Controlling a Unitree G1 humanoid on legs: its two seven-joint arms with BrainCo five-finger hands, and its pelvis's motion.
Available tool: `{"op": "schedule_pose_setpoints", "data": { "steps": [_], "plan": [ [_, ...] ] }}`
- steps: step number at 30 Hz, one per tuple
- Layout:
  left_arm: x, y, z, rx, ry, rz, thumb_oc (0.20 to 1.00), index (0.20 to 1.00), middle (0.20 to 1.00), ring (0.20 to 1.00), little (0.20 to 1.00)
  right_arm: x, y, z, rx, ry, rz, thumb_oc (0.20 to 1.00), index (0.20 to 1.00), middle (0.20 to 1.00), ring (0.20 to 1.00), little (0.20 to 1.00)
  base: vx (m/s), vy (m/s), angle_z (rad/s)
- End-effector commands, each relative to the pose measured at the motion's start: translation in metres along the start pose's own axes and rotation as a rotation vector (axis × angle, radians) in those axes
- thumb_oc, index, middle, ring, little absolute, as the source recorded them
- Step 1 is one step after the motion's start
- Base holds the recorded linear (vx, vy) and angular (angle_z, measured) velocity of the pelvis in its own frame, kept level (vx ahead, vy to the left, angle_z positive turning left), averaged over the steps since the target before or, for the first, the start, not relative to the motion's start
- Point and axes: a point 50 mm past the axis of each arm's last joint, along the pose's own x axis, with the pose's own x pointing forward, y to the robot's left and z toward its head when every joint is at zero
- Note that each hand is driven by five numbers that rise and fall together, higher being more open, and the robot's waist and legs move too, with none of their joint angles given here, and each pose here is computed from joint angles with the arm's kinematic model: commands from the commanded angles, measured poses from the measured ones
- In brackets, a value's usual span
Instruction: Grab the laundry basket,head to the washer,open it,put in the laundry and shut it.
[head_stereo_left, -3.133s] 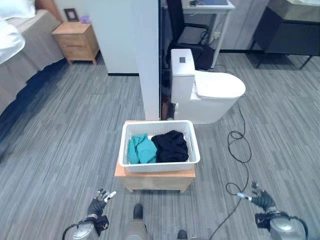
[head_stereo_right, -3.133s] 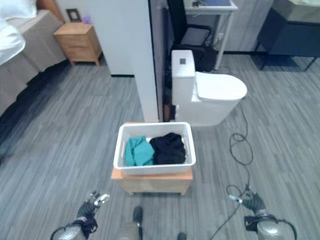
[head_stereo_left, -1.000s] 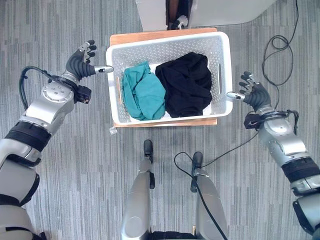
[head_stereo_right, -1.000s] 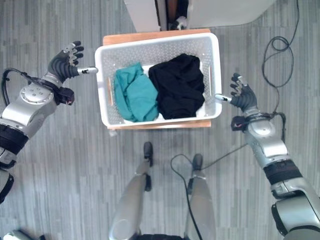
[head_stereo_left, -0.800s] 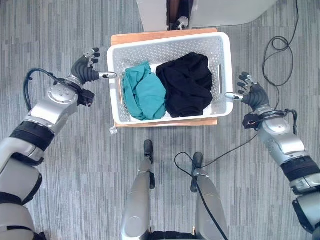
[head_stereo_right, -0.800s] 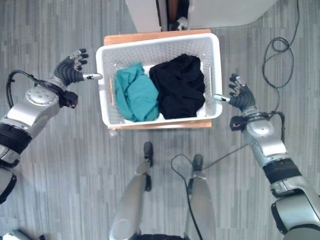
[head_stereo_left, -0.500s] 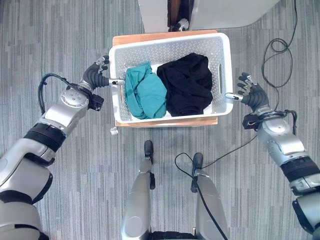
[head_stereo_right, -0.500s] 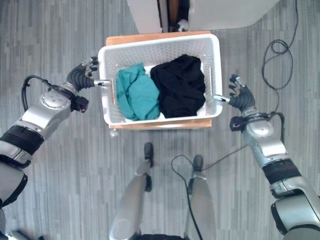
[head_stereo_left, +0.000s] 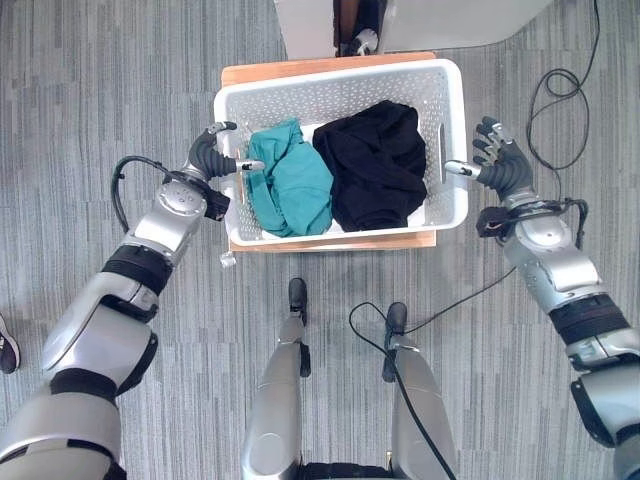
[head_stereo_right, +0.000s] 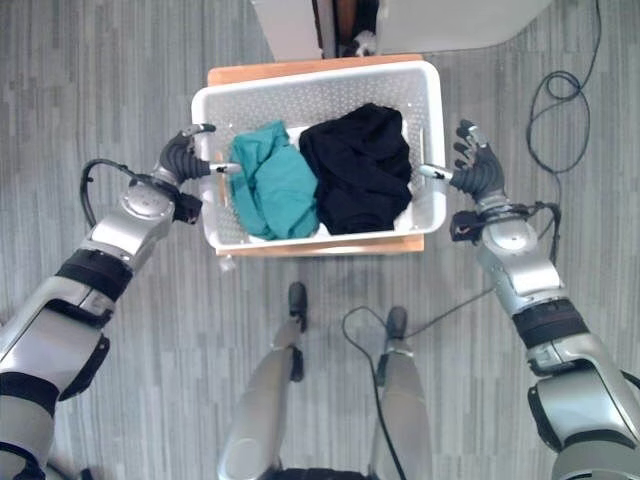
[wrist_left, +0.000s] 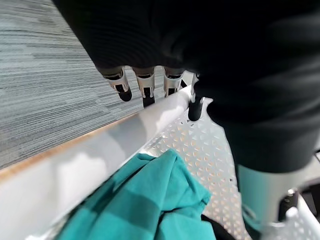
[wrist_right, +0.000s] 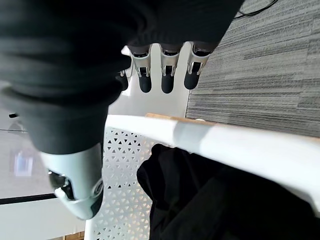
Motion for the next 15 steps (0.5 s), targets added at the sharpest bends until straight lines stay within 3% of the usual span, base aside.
{"op": "schedule_pose_setpoints", "data": {
  "steps": [1, 7, 15],
  "plan": [
    [0.006, -0.014, 0.007, 0.017, 0.016, -0.035, 1.000, 1.000, 1.000, 1.000, 1.000, 0.011, -0.003, 0.044, -0.004, -0.167, -0.029, 1.000, 1.000, 1.000, 1.000, 1.000, 0.00, 0.000, 0.00],
    [0.005, -0.011, 0.035, -0.099, -0.103, -0.024, 1.000, 1.000, 1.000, 1.000, 1.000, 0.011, -0.003, 0.042, -0.006, -0.159, -0.027, 1.000, 1.000, 1.000, 1.000, 1.000, 0.00, 0.000, 0.00],
    [-0.009, 0.045, 0.064, -0.057, -0.259, 0.026, 1.000, 1.000, 1.000, 1.000, 1.000, 0.005, -0.020, 0.019, -0.034, -0.044, -0.010, 1.000, 1.000, 1.000, 1.000, 1.000, 0.00, 0.000, 0.00]
  ]
}}
